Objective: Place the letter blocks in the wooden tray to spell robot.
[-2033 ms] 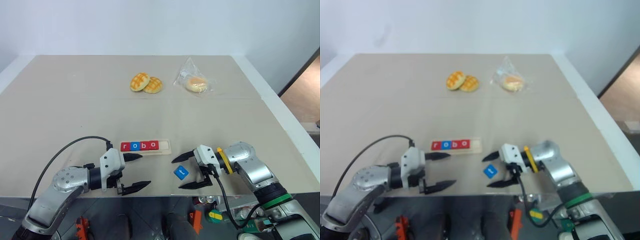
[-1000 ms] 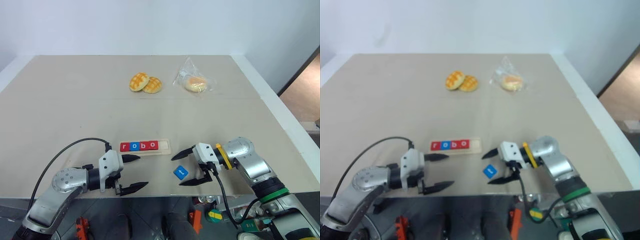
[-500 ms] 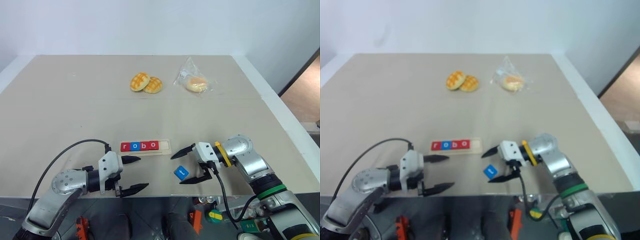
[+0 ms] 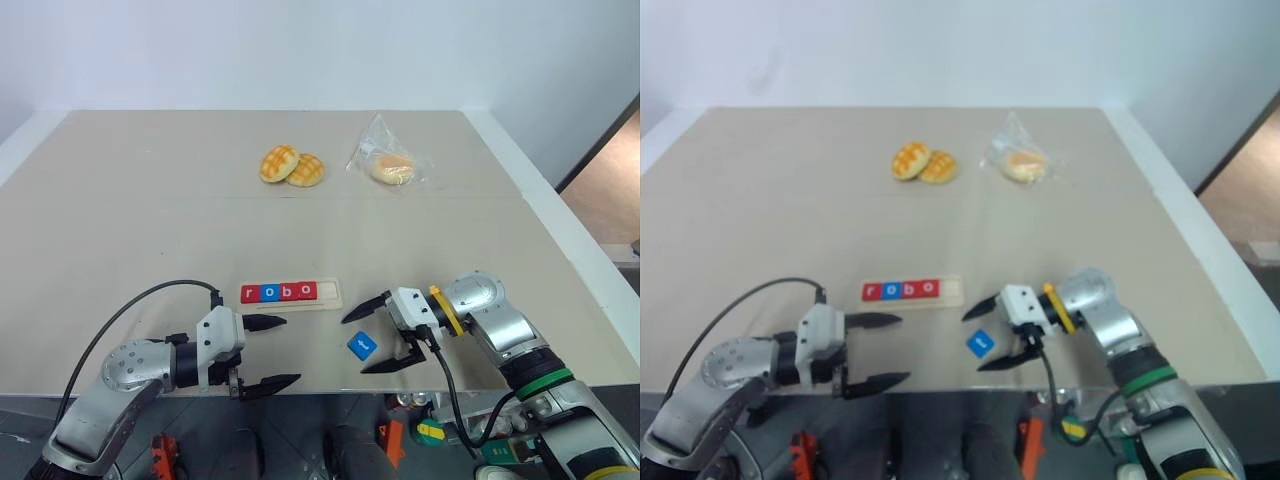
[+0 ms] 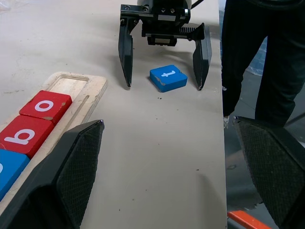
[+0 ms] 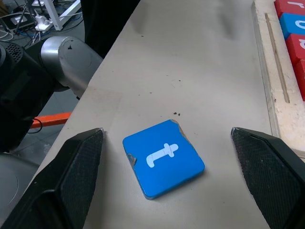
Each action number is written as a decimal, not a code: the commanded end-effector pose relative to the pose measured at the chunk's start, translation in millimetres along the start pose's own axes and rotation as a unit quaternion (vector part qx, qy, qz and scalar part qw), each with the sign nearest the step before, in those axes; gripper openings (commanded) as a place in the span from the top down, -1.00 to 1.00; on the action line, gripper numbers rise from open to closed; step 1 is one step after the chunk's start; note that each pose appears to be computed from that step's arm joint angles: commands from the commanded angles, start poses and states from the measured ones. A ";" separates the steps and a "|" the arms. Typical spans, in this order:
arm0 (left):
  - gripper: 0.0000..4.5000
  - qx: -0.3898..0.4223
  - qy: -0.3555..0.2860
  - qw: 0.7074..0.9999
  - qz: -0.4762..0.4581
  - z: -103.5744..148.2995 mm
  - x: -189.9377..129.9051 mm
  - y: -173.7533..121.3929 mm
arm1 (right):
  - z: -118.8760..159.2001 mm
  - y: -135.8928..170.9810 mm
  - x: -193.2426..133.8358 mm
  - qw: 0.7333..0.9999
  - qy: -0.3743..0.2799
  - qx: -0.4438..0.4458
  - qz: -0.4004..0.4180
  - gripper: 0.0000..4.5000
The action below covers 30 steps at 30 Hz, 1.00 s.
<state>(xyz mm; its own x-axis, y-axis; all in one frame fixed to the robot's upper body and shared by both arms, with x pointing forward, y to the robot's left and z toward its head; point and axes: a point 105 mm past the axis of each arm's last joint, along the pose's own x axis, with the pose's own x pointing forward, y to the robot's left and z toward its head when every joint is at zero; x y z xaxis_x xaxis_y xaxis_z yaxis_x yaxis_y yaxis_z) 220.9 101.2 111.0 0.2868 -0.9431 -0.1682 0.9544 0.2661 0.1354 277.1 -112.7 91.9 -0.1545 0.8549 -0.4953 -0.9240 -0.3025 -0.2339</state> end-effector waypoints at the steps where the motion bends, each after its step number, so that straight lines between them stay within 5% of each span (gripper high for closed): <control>1: -1.00 0.027 -0.008 1.000 0.001 10.7 -2.2 -1.3 | 1.7 7.2 -3.6 0.999 0.014 -0.019 0.042 -0.86; 14: -1.00 0.025 0.000 1.000 0.006 9.0 -1.9 1.5 | 32.0 15.0 -5.7 0.998 -0.040 -0.001 -0.039 -0.86; 19: -1.00 0.026 0.002 1.000 0.001 8.9 0.0 2.9 | 58.9 4.9 -10.6 0.984 -0.087 0.021 -0.152 -0.86; 26: -1.00 0.026 0.006 1.000 0.011 7.3 -3.9 5.5 | 65.8 1.9 -11.6 0.911 -0.053 0.073 -0.402 -0.86; 30: -1.00 0.039 -0.002 0.999 0.020 9.3 -2.2 12.2 | 55.4 4.7 -15.5 0.841 -0.057 0.170 -0.510 -0.86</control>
<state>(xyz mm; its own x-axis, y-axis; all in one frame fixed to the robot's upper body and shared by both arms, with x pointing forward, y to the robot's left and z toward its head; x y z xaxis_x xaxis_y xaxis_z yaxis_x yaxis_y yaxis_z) 228.3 103.4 113.6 0.3100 -0.9326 -0.1850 0.9441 0.2789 0.1758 254.3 -96.7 130.4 0.7183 0.6831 -0.1316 -0.6947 0.6941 -0.1887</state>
